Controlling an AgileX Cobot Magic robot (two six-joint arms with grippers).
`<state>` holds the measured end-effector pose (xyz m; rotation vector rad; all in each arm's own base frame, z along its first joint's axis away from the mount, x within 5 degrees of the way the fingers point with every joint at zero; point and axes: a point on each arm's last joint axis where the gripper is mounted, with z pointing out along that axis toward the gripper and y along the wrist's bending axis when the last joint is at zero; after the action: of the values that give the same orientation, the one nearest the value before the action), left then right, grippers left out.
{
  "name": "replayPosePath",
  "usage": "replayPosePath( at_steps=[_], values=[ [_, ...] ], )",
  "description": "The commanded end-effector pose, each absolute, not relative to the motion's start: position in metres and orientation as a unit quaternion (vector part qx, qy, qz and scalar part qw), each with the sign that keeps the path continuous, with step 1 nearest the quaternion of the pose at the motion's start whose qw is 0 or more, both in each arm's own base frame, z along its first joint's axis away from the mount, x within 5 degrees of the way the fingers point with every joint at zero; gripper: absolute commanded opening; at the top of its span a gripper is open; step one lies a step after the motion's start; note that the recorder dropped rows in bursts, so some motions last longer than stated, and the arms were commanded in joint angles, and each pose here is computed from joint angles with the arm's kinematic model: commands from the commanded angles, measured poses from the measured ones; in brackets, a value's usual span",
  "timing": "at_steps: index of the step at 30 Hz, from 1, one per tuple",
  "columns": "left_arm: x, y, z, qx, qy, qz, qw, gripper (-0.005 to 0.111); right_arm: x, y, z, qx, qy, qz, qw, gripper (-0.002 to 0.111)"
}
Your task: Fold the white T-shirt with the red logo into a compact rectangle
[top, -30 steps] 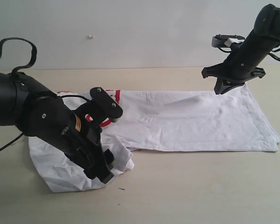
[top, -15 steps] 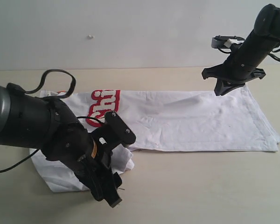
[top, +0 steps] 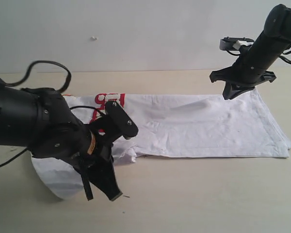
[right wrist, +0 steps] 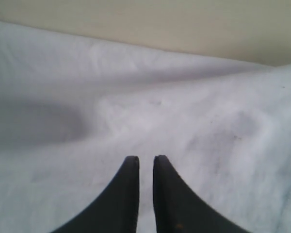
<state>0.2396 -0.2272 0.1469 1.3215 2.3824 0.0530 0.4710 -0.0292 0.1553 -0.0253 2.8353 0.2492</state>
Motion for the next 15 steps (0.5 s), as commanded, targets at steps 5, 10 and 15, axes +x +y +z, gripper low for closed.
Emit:
replayPosePath(
  at_steps=[5, 10, 15],
  values=[
    [0.237, -0.215, 0.188, 0.591, 0.762, 0.099, 0.245, 0.0, 0.471, -0.031, 0.16, -0.01, 0.984, 0.087, 0.158, 0.013],
    [0.246, -0.217, 0.189, 0.654, 0.69, 0.152, 0.27, 0.0, 0.471, -0.031, 0.16, -0.011, 0.984, 0.087, 0.156, 0.013],
    [0.256, -0.219, 0.187, 0.712, 0.608, 0.204, 0.286, 0.0, 0.471, -0.031, 0.157, -0.011, 0.984, 0.088, 0.152, 0.013]
  ],
)
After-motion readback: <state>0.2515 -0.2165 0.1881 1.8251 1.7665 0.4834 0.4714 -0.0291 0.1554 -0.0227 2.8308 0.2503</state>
